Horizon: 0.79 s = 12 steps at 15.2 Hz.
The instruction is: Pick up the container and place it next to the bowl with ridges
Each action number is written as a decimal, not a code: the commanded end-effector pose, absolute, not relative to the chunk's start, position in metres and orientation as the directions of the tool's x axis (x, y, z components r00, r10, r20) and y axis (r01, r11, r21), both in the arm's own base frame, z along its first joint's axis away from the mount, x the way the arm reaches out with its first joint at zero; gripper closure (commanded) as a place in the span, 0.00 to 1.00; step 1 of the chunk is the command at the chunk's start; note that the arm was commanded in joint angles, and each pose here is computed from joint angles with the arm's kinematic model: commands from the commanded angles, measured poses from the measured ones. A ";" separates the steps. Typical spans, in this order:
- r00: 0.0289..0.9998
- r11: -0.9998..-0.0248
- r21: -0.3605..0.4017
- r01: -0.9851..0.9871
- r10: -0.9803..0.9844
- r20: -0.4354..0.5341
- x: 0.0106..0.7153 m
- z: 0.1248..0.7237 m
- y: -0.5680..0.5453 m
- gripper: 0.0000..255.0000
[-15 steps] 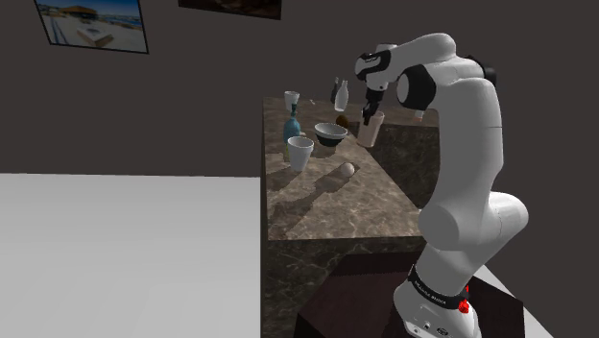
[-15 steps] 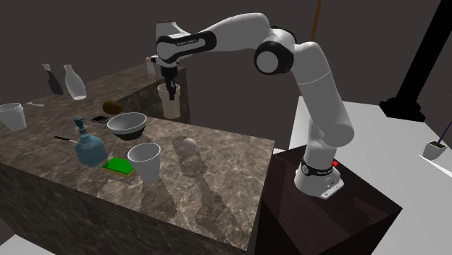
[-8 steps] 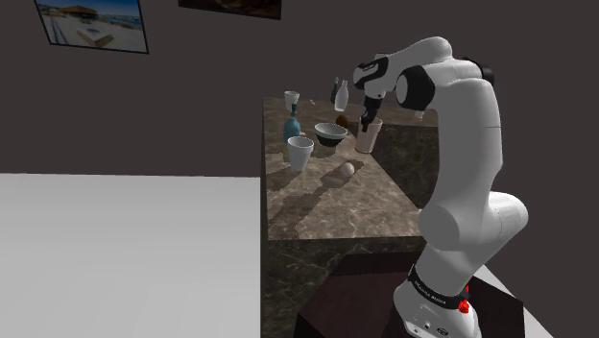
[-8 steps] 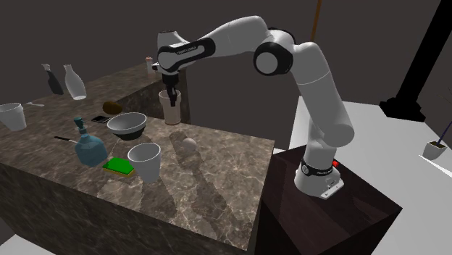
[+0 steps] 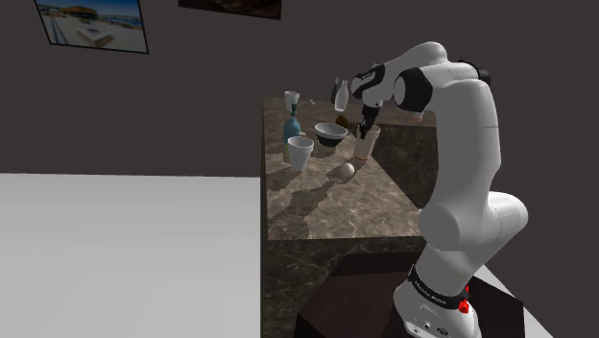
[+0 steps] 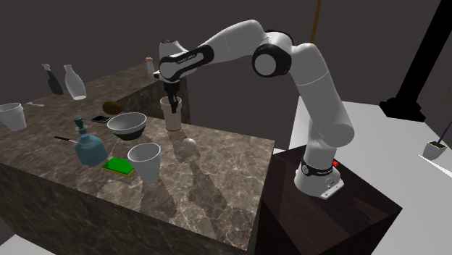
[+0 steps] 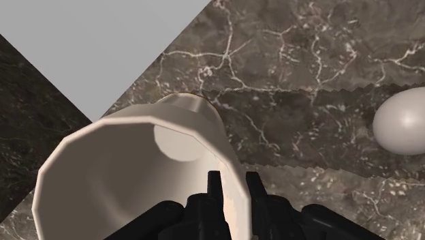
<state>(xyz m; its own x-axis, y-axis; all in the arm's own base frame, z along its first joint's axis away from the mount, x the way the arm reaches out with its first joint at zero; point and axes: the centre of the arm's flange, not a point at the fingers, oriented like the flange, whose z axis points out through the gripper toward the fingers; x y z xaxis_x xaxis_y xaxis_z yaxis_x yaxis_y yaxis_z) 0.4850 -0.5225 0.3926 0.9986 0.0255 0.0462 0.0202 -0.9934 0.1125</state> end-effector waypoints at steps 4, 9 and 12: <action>0.999 -0.993 0.114 0.020 0.026 0.047 0.485 0.392 -0.522 1.00; 0.999 -0.993 0.114 0.020 0.026 0.047 0.485 0.392 -0.522 0.00; 0.999 -0.993 0.114 0.020 0.026 0.047 0.485 0.392 -0.522 0.00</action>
